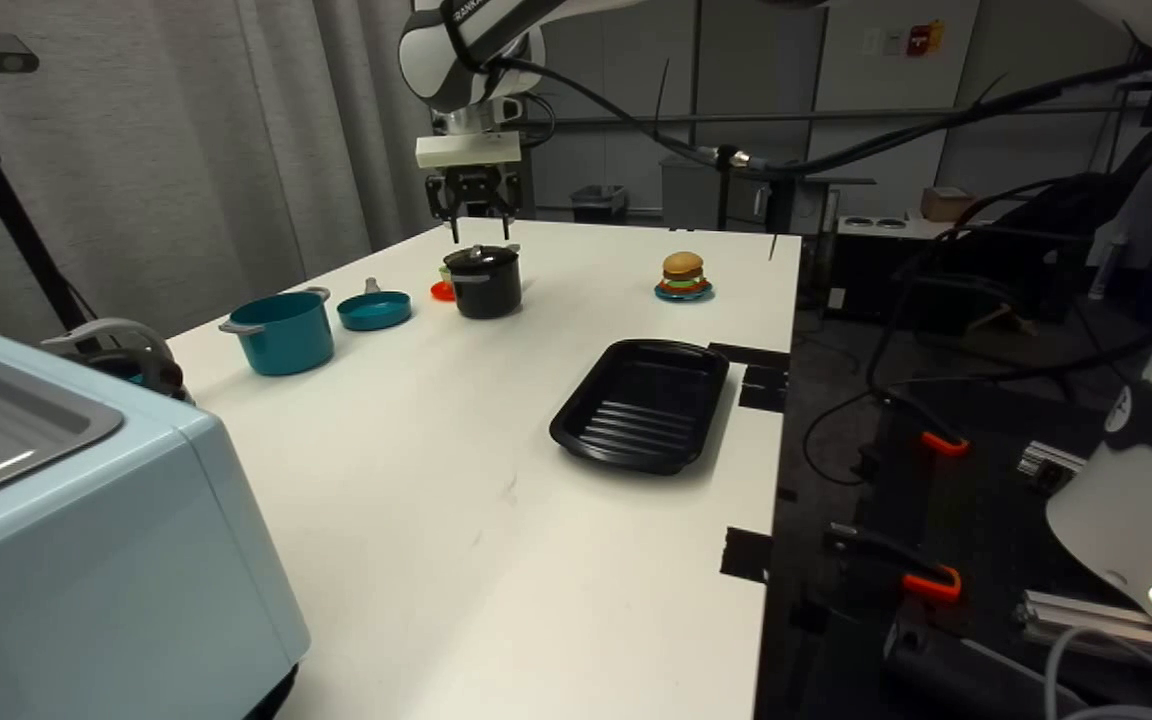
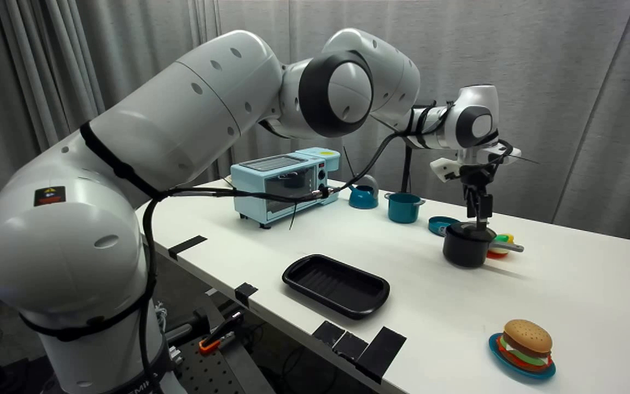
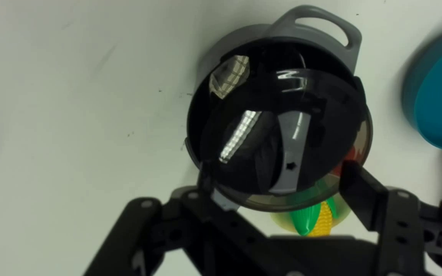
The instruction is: Put the black lid on top of the black pot
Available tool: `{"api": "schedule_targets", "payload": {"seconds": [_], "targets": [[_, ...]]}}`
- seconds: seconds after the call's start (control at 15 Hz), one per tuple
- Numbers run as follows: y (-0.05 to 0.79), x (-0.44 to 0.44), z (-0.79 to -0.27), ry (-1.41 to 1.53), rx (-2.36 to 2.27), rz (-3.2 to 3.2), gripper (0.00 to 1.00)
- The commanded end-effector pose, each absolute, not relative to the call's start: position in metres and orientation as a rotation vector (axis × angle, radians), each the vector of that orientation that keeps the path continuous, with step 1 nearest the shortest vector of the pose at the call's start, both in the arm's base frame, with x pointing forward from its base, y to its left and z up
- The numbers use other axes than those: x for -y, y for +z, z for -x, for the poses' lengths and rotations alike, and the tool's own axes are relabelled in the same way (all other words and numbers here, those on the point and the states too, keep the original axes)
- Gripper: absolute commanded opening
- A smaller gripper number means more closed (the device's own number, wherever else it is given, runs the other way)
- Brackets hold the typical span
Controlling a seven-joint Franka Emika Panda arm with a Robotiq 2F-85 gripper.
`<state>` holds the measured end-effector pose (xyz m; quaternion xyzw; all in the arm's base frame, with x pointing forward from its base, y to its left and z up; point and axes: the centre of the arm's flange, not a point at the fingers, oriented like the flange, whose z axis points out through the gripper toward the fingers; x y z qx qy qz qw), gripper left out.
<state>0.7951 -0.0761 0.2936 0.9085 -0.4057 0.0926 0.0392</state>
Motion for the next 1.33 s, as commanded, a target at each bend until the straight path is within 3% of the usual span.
{"api": "schedule_targets", "payload": {"seconds": [0.0, 1.07, 1.13, 1.27], "targets": [[0.311, 0.082, -0.783, 0.277, 1.253, -2.822, 1.0], [0.368, 0.118, -0.695, 0.262, 1.214, -2.842, 1.0], [0.36, 0.114, -0.73, 0.248, 1.221, -2.817, 1.0], [0.364, 0.118, -0.72, 0.25, 1.23, -2.817, 1.0]]}}
